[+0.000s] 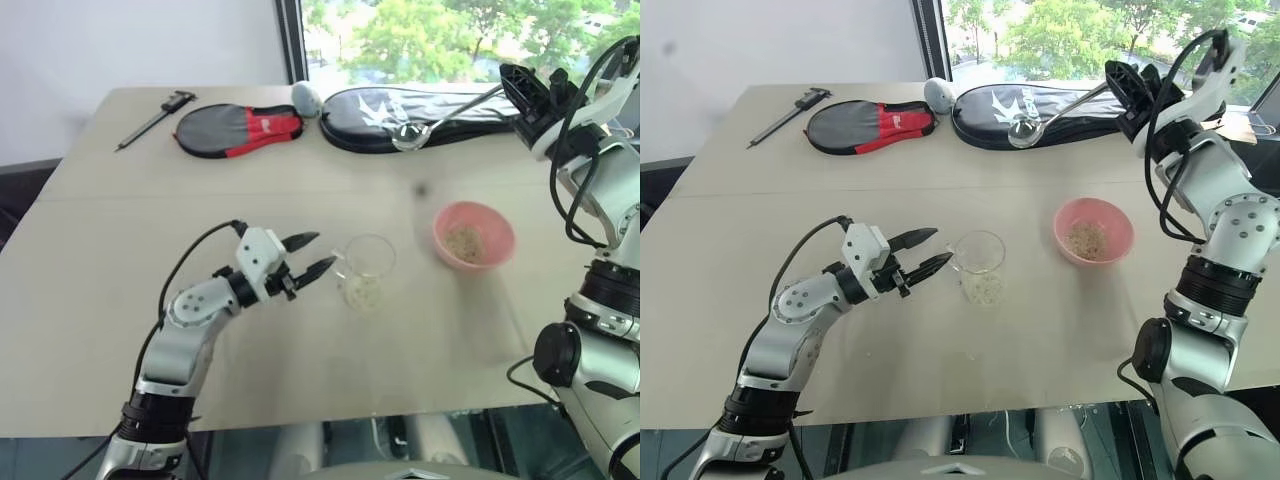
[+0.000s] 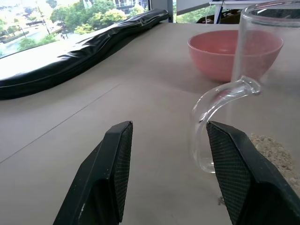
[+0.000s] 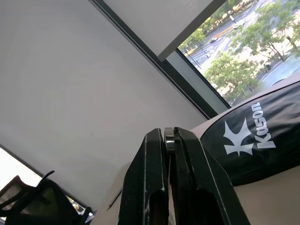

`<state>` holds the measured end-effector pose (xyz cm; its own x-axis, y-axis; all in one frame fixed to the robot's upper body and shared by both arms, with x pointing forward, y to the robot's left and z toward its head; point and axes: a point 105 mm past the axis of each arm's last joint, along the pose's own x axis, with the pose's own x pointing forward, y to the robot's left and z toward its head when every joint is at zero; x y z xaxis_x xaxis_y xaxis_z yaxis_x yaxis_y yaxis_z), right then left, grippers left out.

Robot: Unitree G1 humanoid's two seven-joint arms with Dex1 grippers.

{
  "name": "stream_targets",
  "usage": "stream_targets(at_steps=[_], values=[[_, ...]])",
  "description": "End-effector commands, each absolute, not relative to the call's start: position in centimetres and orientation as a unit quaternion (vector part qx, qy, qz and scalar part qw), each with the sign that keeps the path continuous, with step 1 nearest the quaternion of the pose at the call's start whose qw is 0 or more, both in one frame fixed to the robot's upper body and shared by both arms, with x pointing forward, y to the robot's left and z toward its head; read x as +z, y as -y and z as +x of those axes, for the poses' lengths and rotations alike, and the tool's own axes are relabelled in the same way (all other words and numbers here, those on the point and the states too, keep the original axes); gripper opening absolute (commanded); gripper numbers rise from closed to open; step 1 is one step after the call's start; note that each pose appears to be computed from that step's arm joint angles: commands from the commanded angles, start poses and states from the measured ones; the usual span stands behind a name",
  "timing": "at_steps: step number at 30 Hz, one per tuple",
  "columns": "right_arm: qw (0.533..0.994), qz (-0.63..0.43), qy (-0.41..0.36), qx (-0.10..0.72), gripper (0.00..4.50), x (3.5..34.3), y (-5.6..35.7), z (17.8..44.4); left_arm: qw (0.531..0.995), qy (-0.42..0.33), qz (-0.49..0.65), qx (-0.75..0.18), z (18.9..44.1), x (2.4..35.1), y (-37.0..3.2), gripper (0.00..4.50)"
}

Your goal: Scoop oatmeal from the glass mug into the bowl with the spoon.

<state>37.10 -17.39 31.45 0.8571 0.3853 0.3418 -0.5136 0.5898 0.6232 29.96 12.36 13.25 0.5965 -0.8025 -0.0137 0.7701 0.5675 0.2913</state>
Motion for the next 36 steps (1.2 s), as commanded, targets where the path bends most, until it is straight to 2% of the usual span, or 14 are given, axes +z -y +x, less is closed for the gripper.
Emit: stream_targets(at_steps=[1, 2, 5, 8, 9, 13, 17, 19, 25, 31, 36], values=[[0.883, 0.366, 0.129, 0.263, 0.0, 33.7, 17.8, 35.9, 0.873, 0.083, 0.141, -0.459, 30.0, 13.9, -11.5, 2.6], [0.883, 0.366, 0.13, 0.263, 0.0, 33.7, 17.8, 35.9, 0.873, 0.084, 0.14, -0.46, 30.1, 13.9, -11.5, 2.6], [0.884, 0.365, 0.132, 0.26, 0.0, 33.7, 18.0, 35.9, 0.869, 0.086, 0.137, -0.467, 30.1, 13.8, -10.8, 1.88], [0.884, 0.366, 0.131, 0.26, 0.0, 33.7, 18.0, 35.9, 0.867, 0.089, 0.136, -0.471, 30.2, 13.8, -10.2, 0.39], [0.884, 0.365, 0.131, 0.261, 0.0, 33.7, 17.9, 35.9, 0.867, 0.09, 0.135, -0.471, 30.3, 13.8, -10.1, 0.09], [0.882, 0.36, 0.127, 0.275, 0.0, 33.8, 17.6, 35.6, 0.869, 0.091, 0.134, -0.468, 30.6, 13.8, -10.0, 0.09], [0.876, 0.325, 0.107, 0.341, 0.0, 33.9, 15.5, 34.1, 0.873, 0.094, 0.143, -0.457, 31.0, 13.8, -10.1, 0.09], [0.86, 0.304, 0.088, 0.401, 0.0, 33.9, 13.9, 32.6, 0.876, 0.101, 0.151, -0.447, 31.4, 14.1, -10.3, 0.09], [0.836, 0.21, 0.035, 0.506, 0.0, 32.2, 10.9, 29.3, 0.882, 0.149, 0.216, -0.391, 33.7, 16.2, -12.0, 0.09], [0.835, 0.147, 0.013, 0.53, 0.0, 30.8, 9.8, 28.6, 0.878, 0.179, 0.252, -0.365, 35.1, 17.6, -12.8, 0.09], [0.856, 0.103, 0.037, 0.506, 0.0, 30.6, 8.9, 29.9, 0.868, 0.193, 0.271, -0.368, 35.4, 18.1, -12.6, 0.09]])
